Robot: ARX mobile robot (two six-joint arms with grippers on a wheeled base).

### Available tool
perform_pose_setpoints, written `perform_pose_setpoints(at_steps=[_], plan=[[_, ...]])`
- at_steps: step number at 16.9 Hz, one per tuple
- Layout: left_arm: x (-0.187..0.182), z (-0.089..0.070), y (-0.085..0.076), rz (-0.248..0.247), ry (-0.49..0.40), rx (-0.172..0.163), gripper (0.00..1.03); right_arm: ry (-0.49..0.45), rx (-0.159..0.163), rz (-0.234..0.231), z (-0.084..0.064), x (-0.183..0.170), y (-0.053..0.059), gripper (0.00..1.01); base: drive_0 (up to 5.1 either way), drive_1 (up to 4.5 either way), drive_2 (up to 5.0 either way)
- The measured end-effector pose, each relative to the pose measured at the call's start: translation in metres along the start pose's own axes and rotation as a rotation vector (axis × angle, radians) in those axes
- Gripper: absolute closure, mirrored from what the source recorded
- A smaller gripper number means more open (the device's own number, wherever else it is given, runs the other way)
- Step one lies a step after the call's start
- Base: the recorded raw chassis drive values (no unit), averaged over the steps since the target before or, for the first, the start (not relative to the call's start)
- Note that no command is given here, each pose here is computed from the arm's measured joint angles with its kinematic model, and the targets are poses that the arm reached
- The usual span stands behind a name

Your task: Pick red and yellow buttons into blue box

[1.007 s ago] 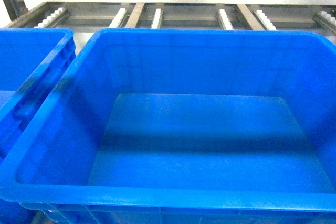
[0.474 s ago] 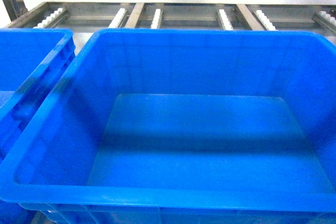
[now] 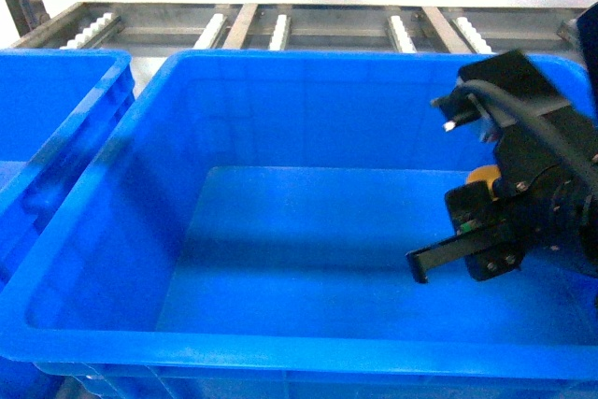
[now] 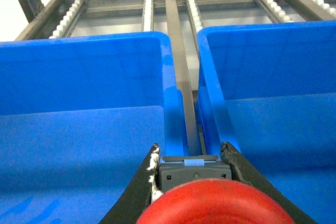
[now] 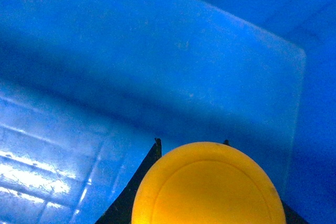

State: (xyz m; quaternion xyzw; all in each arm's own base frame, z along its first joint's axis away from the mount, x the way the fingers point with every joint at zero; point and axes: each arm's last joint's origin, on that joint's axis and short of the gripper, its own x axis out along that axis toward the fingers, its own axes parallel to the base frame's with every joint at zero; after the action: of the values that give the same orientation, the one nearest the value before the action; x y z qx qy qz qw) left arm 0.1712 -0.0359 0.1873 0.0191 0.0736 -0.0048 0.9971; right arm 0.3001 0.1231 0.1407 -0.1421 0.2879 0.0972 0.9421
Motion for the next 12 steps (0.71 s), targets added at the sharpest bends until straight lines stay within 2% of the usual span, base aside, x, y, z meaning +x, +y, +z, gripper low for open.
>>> perform_pose_setpoints(at_steps=[2,3,5,7,9,10,11,12], plan=[[0.000,0.000,0.000,0.000,0.000,0.000,0.76,0.078,-0.026,0.037,-0.005,0.019,0.006,0.75,0.0,0.00,0.0],[0.000,0.000,0.000,-0.001,0.000,0.000,0.76,0.086,-0.036,0.036,-0.009,0.024,0.008,0.69,0.0,0.00,0.0],[0.000,0.000,0.000,0.000,0.000,0.000,0.76,0.065,-0.027,0.032,-0.009,0.025,0.006,0.46,0.0,0.00,0.0],[0.000,0.000,0.000,0.000,-0.001,0.000,0.76,0.013,0.000,0.007,-0.011,0.016,-0.001,0.24,0.0,0.00,0.0],[0.000,0.000,0.000,0.000,-0.002,0.000,0.76,-0.077,0.026,-0.048,-0.008,-0.005,-0.014,0.04,0.0,0.00,0.0],[0.000,0.000,0.000,0.000,-0.001,0.000,0.76,-0.138,0.044,-0.073,-0.005,-0.024,-0.026,0.02,0.0,0.00,0.0],[0.000,0.000,0.000,0.000,-0.001,0.000,0.76,-0.176,0.063,-0.107,-0.006,-0.047,-0.039,0.04,0.0,0.00,0.0],[0.000,0.000,0.000,0.000,-0.001,0.000,0.76,-0.187,0.074,-0.143,-0.013,-0.071,-0.049,0.03,0.0,0.00,0.0]])
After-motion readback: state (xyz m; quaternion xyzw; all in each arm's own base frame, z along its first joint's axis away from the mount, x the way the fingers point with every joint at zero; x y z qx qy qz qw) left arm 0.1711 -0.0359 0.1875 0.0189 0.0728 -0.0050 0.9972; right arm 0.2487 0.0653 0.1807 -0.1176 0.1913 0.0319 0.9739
